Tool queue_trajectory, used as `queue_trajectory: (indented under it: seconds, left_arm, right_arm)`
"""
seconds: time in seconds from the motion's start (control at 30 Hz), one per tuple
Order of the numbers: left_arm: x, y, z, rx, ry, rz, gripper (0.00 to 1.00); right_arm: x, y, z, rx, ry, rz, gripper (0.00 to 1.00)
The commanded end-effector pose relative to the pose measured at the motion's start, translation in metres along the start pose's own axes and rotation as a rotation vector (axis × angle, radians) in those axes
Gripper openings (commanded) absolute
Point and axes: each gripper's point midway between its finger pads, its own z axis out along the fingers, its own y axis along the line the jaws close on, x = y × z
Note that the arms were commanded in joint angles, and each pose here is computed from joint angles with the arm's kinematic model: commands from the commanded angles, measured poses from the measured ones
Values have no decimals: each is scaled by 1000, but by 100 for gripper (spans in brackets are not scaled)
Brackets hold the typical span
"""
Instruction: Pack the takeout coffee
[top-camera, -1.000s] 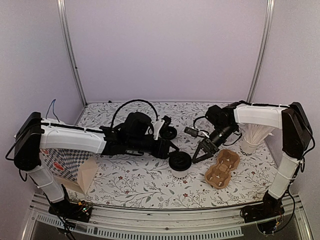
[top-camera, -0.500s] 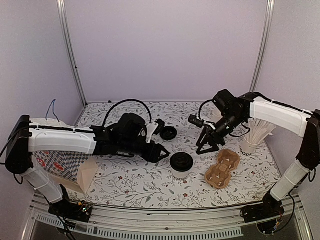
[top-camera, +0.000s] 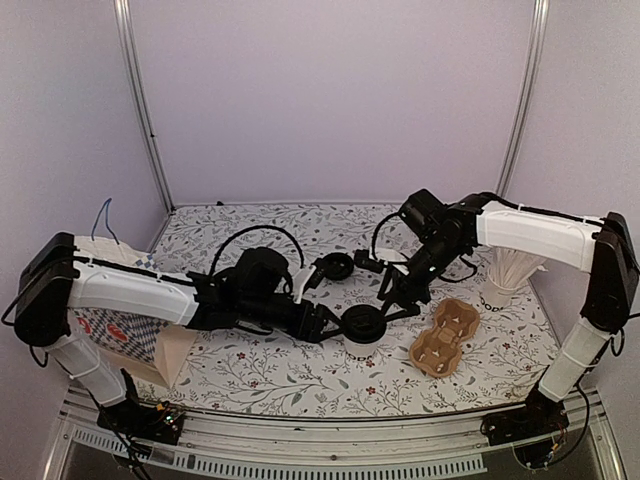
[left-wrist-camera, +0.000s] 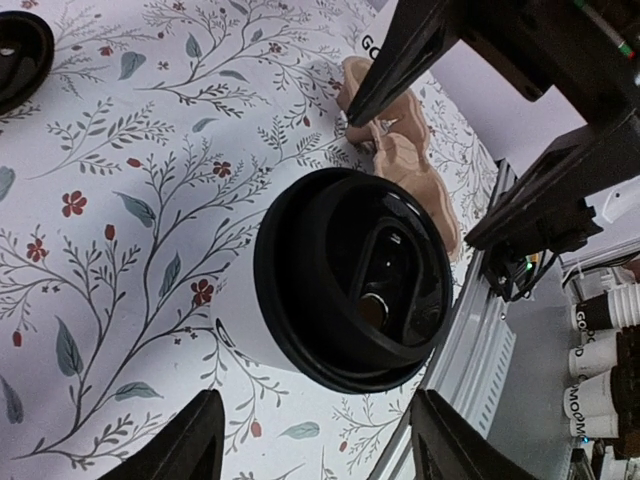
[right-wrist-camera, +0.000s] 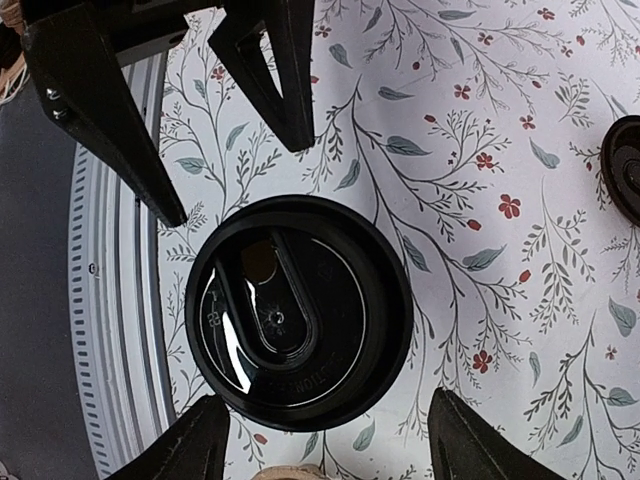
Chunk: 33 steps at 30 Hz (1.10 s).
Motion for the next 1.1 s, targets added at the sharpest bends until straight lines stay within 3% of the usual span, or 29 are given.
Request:
queue_trajectory:
  seconds: [0.0, 0.37, 0.77, 1.07]
  left_arm:
    - [-16, -22, 11, 98, -38, -7, 65]
    - [-41, 11, 29, 40, -29, 41, 62]
    - [-64, 21, 20, 11, -72, 65, 61]
    - [-25, 31, -8, -60, -56, -234, 63]
  right_arm:
    - [-1, 5, 5, -21, -1, -31, 71]
    - [16, 37, 1, -89, 22, -9, 72]
    - [27, 63, -13, -155, 36, 24, 72]
    - [9, 25, -31, -77, -46, 98, 69]
